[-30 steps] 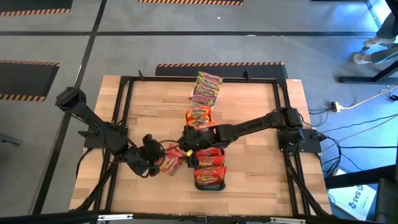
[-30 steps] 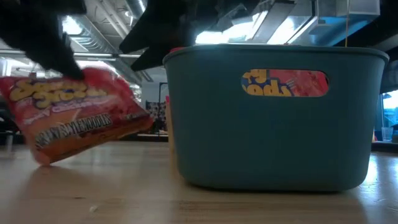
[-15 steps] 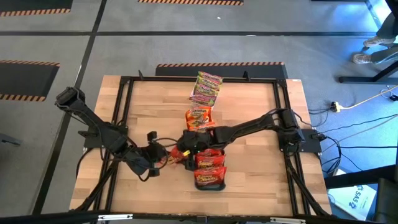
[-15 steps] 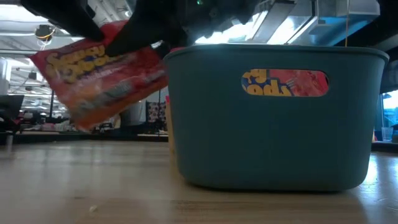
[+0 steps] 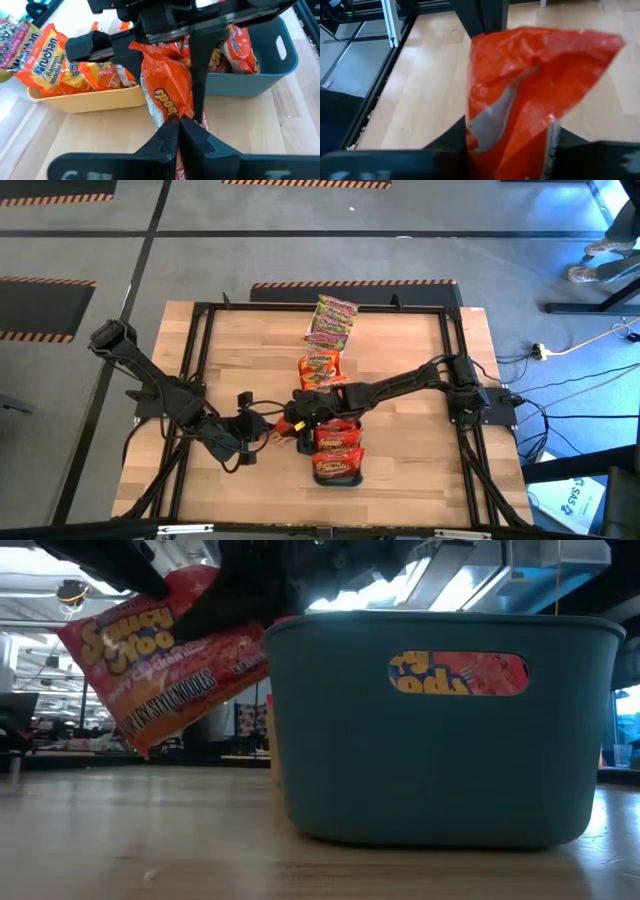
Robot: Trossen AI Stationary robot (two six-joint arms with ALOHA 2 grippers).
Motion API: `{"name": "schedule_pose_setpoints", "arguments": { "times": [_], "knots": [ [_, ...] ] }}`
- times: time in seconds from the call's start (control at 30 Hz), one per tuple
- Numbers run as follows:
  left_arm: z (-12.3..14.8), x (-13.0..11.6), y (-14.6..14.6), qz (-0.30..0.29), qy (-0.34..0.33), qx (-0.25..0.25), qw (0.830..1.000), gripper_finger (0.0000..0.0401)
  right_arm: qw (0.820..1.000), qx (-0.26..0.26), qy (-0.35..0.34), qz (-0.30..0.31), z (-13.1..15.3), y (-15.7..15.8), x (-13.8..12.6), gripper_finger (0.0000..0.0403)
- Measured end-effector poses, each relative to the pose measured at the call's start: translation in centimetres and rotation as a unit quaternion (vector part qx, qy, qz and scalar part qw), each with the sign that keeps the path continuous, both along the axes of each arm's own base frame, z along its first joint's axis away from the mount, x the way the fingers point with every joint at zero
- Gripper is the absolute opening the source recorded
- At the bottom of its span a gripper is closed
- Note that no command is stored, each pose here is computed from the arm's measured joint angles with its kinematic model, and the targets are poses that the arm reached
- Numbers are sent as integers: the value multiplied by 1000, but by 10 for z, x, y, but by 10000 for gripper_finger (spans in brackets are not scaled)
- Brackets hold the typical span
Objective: Sort Maruchan noodles
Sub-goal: Put the orange noodle pack into the blue bin
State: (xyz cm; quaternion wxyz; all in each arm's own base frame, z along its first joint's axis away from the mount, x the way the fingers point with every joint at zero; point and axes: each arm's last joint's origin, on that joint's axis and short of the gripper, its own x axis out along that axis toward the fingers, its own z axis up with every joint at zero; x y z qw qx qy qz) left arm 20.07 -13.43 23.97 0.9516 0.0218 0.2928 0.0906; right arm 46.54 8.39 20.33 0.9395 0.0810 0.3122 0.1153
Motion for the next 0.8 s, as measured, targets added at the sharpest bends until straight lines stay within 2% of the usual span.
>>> {"name": "schedule_pose_setpoints", "arguments": {
  "times": [0.1,0.2,0.37,0.47,0.57,0.8],
  "knots": [
    [0,0,0,10,-5,-4,1000,17,1000,-3,1,2,0,0,0,91],
    [1,0,0,9,-7,-8,1000,37,1000,-3,-1,3,2,0,-1,91],
    [9,-5,-3,-16,-6,-22,1000,57,1000,-17,7,0,21,7,-13,104],
    [28,-12,0,-31,-5,-27,999,59,999,-33,5,-6,44,16,-27,107],
    [51,-23,5,-34,-38,-46,998,59,999,-48,-10,-13,70,29,-45,96],
    [62,-36,11,-24,-67,-51,996,56,995,-81,-35,-56,121,64,-96,100]
  ]
}}
